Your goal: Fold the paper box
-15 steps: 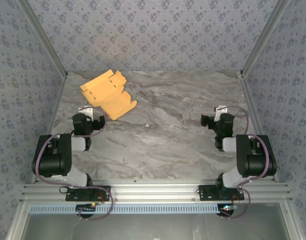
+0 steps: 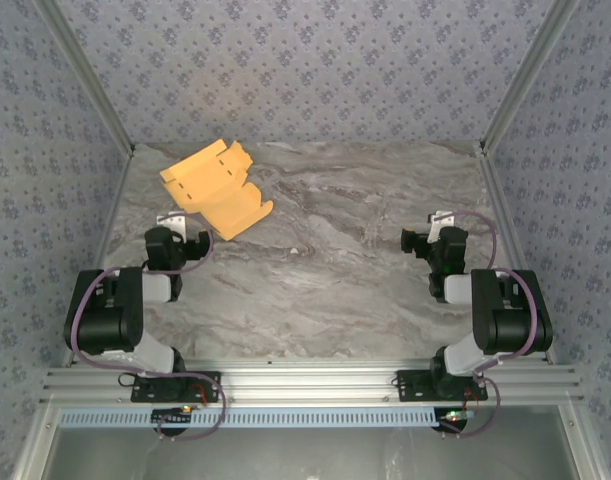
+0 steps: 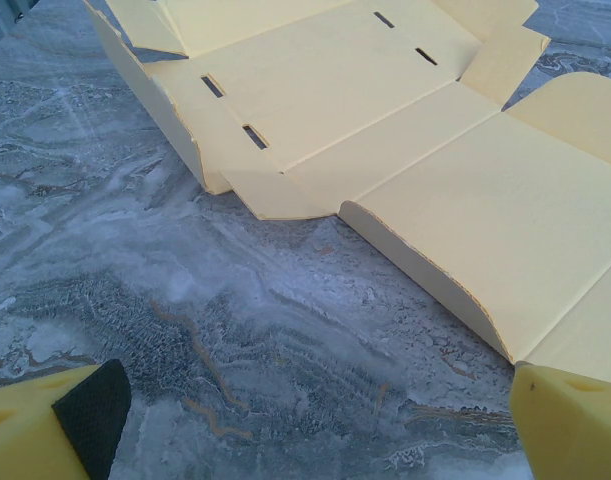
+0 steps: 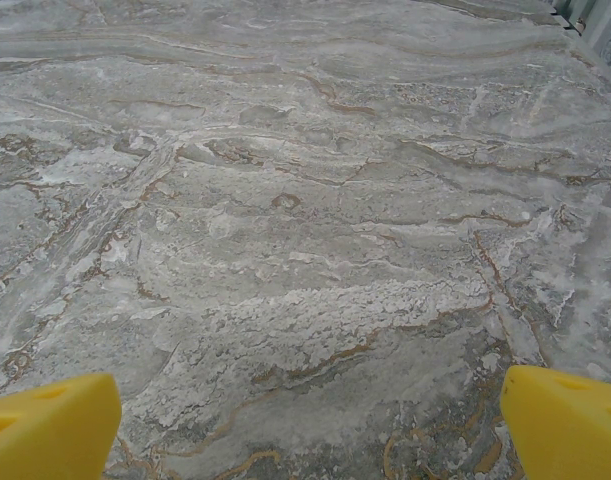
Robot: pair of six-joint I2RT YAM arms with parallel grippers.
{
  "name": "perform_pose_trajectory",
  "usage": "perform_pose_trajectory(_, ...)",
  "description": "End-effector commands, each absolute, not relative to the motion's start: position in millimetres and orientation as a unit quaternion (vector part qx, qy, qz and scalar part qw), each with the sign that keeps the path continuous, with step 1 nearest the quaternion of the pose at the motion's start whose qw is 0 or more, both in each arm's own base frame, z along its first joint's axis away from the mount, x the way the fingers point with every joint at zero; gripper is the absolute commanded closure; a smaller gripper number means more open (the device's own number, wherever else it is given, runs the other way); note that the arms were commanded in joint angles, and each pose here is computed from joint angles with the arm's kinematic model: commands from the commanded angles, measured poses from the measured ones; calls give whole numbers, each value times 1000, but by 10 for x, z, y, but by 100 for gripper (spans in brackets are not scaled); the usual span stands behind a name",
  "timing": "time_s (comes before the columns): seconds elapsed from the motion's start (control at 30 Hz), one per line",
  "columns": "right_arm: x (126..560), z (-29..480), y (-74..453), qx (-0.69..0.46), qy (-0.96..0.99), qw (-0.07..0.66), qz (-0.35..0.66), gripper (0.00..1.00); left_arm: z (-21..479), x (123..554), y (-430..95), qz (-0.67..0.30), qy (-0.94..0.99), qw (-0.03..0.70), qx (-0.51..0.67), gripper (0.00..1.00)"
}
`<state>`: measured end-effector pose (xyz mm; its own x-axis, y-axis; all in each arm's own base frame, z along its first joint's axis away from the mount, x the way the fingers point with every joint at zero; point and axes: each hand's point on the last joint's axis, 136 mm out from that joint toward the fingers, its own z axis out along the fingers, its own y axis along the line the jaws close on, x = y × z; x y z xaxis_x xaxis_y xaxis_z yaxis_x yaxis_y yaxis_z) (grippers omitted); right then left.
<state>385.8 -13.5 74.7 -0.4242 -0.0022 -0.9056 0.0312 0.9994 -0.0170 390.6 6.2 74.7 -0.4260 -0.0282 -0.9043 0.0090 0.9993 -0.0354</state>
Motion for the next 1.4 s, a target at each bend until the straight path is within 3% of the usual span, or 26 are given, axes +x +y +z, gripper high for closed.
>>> perform_pose_trajectory(0.0, 3914, 828, -145, 4, 838, 545, -16, 0, 893, 3982, 67, -17, 831, 555, -8, 1)
perform_pose_trajectory(0.37, 3916, 831, -152, 5, 838, 546, -15, 0, 914, 3995, 98, -14, 831, 555, -16, 1)
perform_pose_trajectory(0.57, 3858, 973, -329, 51, 828, 556, -47, 0, 1456, 3856, -156, 5, 859, 512, 6, 1)
perform_pose_trajectory(0.67, 3765, 1223, -485, 108, 836, 533, -70, 0, 1674, 3674, -57, -11, 862, 498, -94, 1)
perform_pose_trajectory(0.73, 3727, 1362, -362, 87, 842, 530, -50, 0, 1736, 3479, 127, -10, 863, 460, -207, 1)
perform_pose_trajectory(0.83, 3628, 1587, -238, 78, 836, 542, -39, 0, 1863, 3353, 38, -70, 865, 438, -233, 1)
perform_pose_trajectory(0.93, 3453, 1742, -513, 236, 823, 515, -34, 0, 1942, 3358, -104, -146, 852, 442, -237, 1)
perform_pose_trajectory(1.03, 3079, 1610, -733, 442, 800, 406, -7, 0, 1843, 3467, -161, -147, 869, 420, -214, 1)
perform_pose_trajectory(1.1, 3184, 1623, -611, 423, 820, 383, 49, 0, 1684, 3570, -183, -139, 890, 377, -216, 1)
perform_pose_trajectory(1.23, 3294, 1643, -324, 339, 858, 386, 27, 0, 1432, 3820, -183, -116, 909, 327, -230, 1)
perform_pose_trajectory(1.37, 3329, 1647, -9, 253, 891, 377, -12, 2, 1214, 4083, -108, -73, 924, 296, -233, 15)
